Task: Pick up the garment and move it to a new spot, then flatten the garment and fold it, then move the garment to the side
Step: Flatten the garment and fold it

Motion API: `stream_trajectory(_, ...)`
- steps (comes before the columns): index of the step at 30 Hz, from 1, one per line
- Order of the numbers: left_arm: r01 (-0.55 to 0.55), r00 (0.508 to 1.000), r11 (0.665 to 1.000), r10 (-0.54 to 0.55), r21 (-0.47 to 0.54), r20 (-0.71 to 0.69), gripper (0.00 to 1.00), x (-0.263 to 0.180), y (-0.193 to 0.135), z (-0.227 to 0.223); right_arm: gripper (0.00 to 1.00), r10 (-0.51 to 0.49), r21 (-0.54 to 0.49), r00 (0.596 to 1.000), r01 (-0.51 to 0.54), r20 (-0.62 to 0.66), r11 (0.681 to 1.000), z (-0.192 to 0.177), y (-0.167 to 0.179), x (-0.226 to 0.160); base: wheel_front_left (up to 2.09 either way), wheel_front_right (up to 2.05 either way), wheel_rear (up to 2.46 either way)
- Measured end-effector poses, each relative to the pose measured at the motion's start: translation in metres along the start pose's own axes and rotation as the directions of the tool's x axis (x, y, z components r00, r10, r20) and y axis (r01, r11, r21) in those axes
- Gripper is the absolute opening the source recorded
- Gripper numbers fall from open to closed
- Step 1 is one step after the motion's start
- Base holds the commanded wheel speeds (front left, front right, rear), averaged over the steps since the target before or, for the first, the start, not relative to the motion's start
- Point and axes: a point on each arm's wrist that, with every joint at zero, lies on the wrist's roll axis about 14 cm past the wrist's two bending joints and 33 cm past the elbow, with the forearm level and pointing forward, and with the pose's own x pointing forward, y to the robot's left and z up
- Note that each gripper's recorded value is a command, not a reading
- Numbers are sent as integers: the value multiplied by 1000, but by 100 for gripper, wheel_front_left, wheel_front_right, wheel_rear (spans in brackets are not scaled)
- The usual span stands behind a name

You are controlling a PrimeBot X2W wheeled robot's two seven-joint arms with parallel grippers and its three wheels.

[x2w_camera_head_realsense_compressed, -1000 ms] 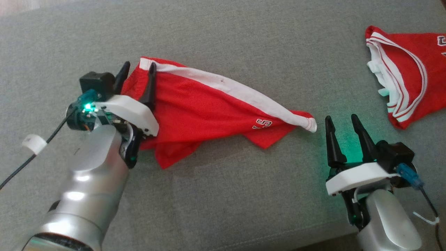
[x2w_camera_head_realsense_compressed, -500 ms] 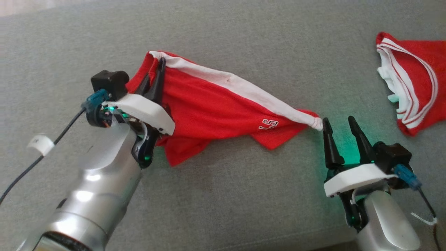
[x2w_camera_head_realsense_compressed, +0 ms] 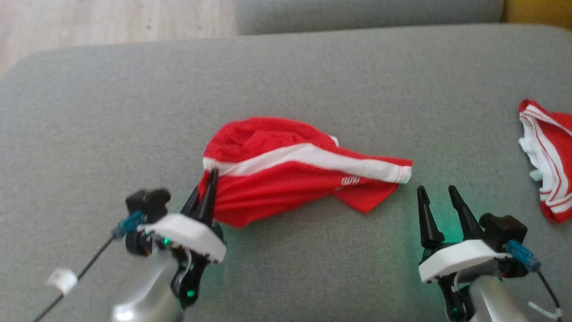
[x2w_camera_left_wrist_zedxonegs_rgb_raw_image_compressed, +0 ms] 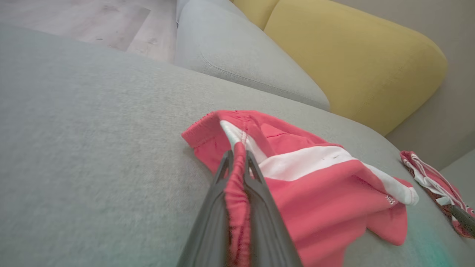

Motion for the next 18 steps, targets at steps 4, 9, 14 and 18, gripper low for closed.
stream_trajectory(4,-70,997,997,71,-18,42,82,-28,16,0,100,42,-4,998,-42,35,999,12,15,0,0,0,0)
stream_trajectory(9,-183,976,983,179,20,123,100,-53,39,12,100,60,-2,996,-60,63,998,20,22,-6,0,0,0)
stream_trajectory(14,-298,938,948,270,111,217,100,-74,55,27,100,81,8,993,-82,82,997,24,30,-11,0,0,0)
stream_trajectory(18,-359,921,908,307,216,241,100,-94,58,21,100,99,6,990,-101,100,995,30,36,-13,0,0,0)
